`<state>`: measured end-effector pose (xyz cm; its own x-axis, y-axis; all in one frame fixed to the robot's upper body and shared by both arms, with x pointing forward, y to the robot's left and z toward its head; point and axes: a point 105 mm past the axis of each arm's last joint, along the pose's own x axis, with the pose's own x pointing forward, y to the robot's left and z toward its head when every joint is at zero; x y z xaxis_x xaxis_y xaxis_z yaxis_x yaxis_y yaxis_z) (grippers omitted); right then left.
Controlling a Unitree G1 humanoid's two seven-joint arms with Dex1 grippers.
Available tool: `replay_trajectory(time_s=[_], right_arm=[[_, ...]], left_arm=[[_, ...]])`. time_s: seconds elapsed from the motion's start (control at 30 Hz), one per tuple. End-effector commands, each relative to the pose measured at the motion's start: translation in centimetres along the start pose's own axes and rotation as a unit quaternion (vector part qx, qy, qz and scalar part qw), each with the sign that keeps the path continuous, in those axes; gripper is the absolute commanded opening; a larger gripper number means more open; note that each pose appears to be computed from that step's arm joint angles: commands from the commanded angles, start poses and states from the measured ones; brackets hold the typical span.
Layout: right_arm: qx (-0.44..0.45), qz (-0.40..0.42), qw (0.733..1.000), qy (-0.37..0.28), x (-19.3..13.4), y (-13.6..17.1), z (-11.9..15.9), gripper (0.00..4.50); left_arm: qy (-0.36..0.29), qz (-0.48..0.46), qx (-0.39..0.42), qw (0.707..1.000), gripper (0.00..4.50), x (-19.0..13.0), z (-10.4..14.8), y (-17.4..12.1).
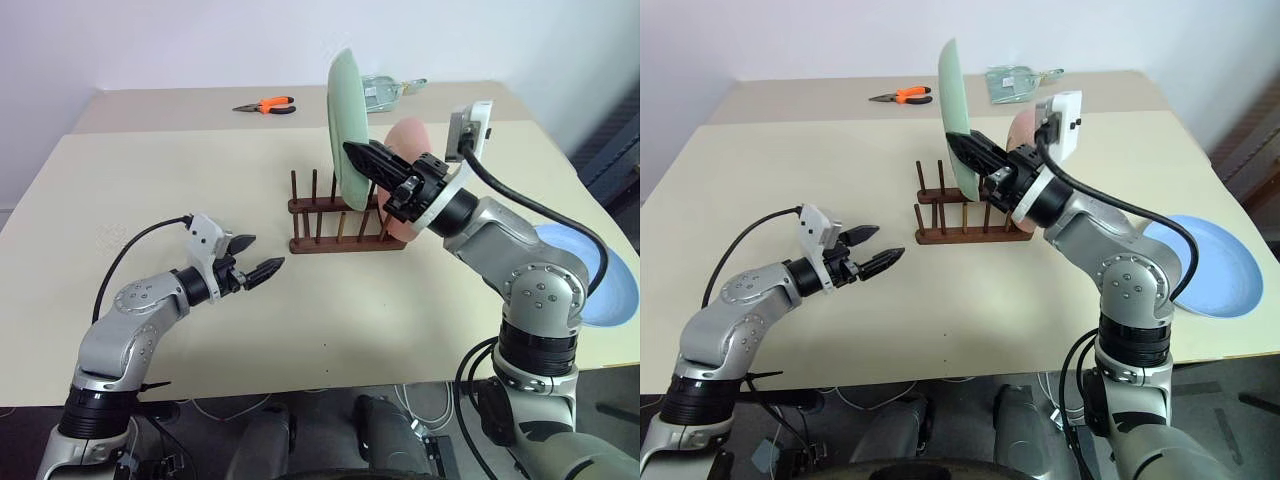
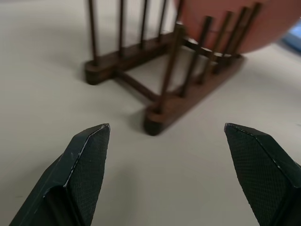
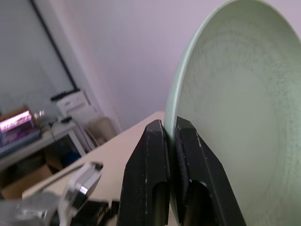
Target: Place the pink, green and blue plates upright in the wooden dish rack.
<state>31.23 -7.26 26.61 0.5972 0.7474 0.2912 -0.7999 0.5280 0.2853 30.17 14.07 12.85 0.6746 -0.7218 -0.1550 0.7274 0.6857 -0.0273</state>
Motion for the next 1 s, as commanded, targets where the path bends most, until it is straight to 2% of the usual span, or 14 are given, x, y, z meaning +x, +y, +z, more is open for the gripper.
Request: replay_trajectory(time_s=[0.03,0.23,0.27,0.3,0.33,0.4,0.53,0.6,0.7,0.8,0.93,1.0], right_arm=[[0.009,-0.01,1.0,-0.016,0.0,-0.2,1.1,0.0],[0.039,-0.033,0.999,-0.003,0.4,-1.6,0.8,0.0],[0.039,-0.034,0.999,-0.002,0.4,-1.6,0.8,0.66],[0.028,-0.031,0.999,-0.001,0.5,-1.5,0.9,0.87],[0.013,-0.028,1.0,0.001,0.7,-1.3,1.1,1.36],[-0.073,-0.039,0.997,-0.002,1.0,-0.9,2.3,2.14],[-0.217,-0.02,0.976,0.009,0.6,0.4,4.5,2.14],[-0.262,-0.007,0.965,0.015,0.1,0.9,5.4,2.14],[-0.319,-0.03,0.947,0.015,-3.3,0.0,9.2,2.14],[-0.309,-0.057,0.949,0.015,-5.4,-1.1,10.6,2.14],[-0.308,-0.089,0.946,0.054,-7.9,-2.5,8.7,2.14],[-0.28,-0.127,0.949,0.071,-10.4,-4.1,8.7,2.7]], left_arm=[[-0.018,-0.016,0.007,1.0,3.99,0.2,1.0,-1.1],[-0.018,-0.018,0.009,1.0,3.99,1.0,0.9,-1.8],[-0.019,-0.023,0.01,1.0,4.04,1.2,0.9,-2.0],[-0.019,-0.026,0.011,0.999,4.04,1.3,1.0,-2.2],[-0.02,-0.03,0.01,0.999,4.04,1.4,1.0,-2.4],[-0.022,-0.037,0.008,0.999,4.04,1.7,1.1,-2.9],[-0.023,-0.05,0.005,0.998,4.04,2.1,1.2,-3.8],[-0.022,-0.056,0.005,0.998,4.04,2.3,1.1,-4.1],[-0.022,-0.066,0.009,0.998,4.04,2.7,1.2,-4.4],[-0.024,-0.076,0.005,0.997,4.04,3.0,1.3,-4.7],[-0.014,-0.095,0.015,0.995,4.04,3.6,1.0,-5.3],[-0.015,-0.103,0.015,0.994,4.04,3.8,1.1,-5.5]])
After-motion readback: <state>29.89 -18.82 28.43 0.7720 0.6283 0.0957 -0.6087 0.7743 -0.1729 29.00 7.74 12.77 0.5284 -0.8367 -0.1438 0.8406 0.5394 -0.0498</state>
